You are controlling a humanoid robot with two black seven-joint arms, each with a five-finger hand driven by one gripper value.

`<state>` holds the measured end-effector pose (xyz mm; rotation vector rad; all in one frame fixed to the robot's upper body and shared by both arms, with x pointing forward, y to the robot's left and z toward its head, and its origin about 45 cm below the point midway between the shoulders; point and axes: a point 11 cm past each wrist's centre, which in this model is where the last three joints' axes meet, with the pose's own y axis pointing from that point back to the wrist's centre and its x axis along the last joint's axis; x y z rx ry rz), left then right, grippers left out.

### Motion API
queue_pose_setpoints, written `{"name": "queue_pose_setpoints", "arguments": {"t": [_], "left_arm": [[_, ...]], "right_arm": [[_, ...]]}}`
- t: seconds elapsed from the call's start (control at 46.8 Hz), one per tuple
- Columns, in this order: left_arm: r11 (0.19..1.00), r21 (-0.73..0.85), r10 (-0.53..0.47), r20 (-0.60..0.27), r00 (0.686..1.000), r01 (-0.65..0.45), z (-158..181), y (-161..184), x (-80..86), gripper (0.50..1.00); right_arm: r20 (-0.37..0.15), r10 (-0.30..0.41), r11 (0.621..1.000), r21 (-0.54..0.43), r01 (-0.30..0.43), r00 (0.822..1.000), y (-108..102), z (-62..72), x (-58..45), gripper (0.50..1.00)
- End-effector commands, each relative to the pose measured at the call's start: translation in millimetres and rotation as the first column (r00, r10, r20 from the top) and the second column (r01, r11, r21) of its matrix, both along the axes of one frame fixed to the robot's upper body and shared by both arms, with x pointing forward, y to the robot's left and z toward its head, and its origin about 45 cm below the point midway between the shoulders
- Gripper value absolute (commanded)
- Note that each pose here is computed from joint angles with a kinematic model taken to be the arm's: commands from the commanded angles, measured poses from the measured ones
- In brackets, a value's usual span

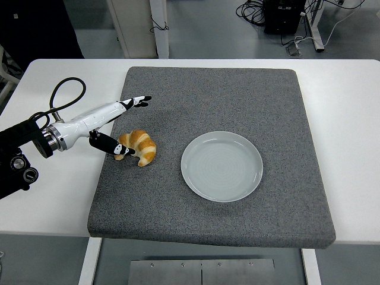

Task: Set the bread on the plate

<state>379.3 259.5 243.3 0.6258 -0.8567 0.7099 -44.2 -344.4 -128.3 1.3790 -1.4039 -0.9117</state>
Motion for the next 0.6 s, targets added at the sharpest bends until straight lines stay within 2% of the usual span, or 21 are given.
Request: {"name": "queue_pose_setpoints", "arguments": {"t": [0.0,0.256,0.577], "left_arm": [[1.0,0.017,0.003,-0.007,1.0,-0.003,-4,1,-0.7,0.968],[0.996,0.091,-0.009,-0.013,1.0,0.01,-16,2,-3.3,0.968],[0.992,0.125,0.0,0.0,1.0,0.0,-20,-3,4.2,0.968]], "right_arm": [[0.0,0.0,1.0,0.0,0.0,1.0,0,0.0,0.1,1.0],[0.0,0.0,1.0,0.0,0.0,1.0,0,0.0,0.1,1.0],[0.0,0.0,1.0,0.0,0.0,1.0,0,0.0,0.1,1.0]]}}
